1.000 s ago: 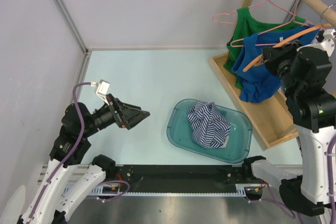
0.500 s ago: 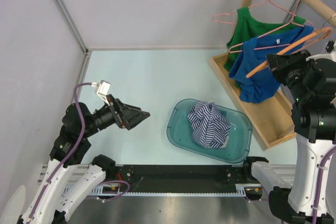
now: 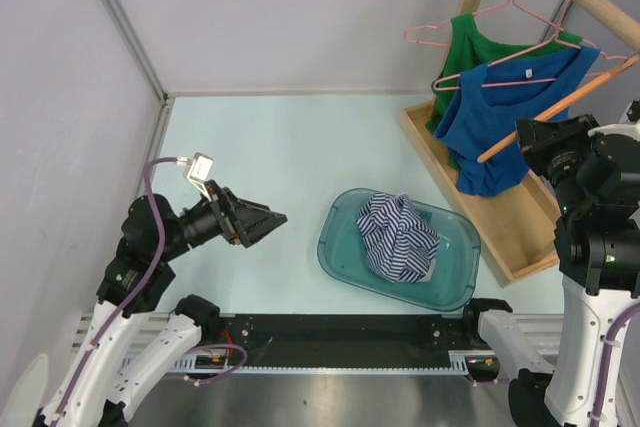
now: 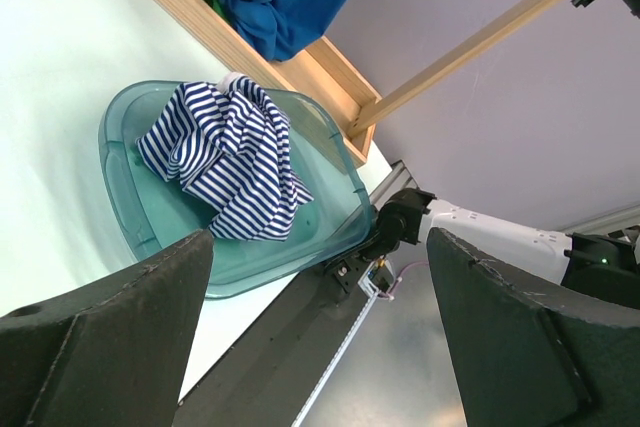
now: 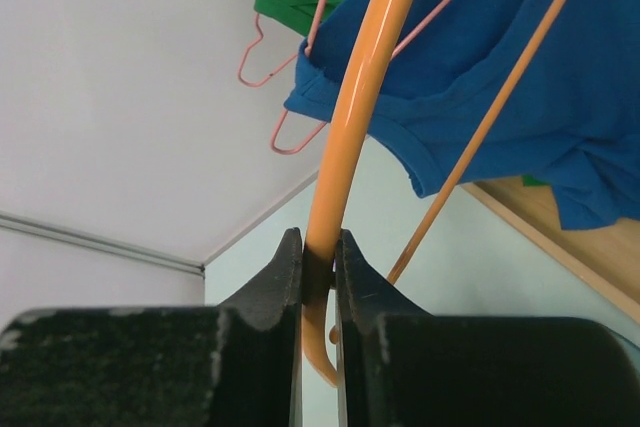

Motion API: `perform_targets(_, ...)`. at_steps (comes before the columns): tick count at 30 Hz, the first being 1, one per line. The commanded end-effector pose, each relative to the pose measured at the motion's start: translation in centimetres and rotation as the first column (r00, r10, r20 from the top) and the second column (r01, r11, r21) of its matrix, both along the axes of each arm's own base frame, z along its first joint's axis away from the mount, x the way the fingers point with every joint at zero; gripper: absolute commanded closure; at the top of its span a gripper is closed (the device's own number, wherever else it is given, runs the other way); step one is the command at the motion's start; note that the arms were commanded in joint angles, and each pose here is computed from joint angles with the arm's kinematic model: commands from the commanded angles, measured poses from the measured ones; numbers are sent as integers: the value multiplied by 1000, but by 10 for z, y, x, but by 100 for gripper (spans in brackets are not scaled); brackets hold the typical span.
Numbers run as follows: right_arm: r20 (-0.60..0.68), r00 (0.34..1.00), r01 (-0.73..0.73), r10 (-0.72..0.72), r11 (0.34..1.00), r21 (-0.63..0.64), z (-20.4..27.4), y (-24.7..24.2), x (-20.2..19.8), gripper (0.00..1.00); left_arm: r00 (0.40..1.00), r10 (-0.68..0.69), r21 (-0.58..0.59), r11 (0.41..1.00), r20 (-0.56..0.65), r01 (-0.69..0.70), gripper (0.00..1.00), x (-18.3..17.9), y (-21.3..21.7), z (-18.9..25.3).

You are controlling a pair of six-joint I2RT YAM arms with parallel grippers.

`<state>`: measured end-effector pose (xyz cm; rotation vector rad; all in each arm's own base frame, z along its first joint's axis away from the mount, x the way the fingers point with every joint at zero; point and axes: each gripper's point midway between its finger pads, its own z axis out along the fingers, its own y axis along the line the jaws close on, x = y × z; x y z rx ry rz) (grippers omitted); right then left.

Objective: Remove the tank top from the hanger

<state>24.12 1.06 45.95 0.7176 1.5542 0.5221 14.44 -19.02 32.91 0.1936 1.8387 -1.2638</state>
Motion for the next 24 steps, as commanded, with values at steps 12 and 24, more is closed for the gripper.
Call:
perform_targets(12, 61, 988, -141, 141, 990, -16, 45, 25, -13, 100, 999, -41, 11, 999, 24, 41, 7, 3, -7, -1)
perform_targets(24, -17, 999, -29, 28, 997, -73, 34, 3, -30, 100, 999, -45, 11, 999, 9, 45, 7, 4, -8, -8)
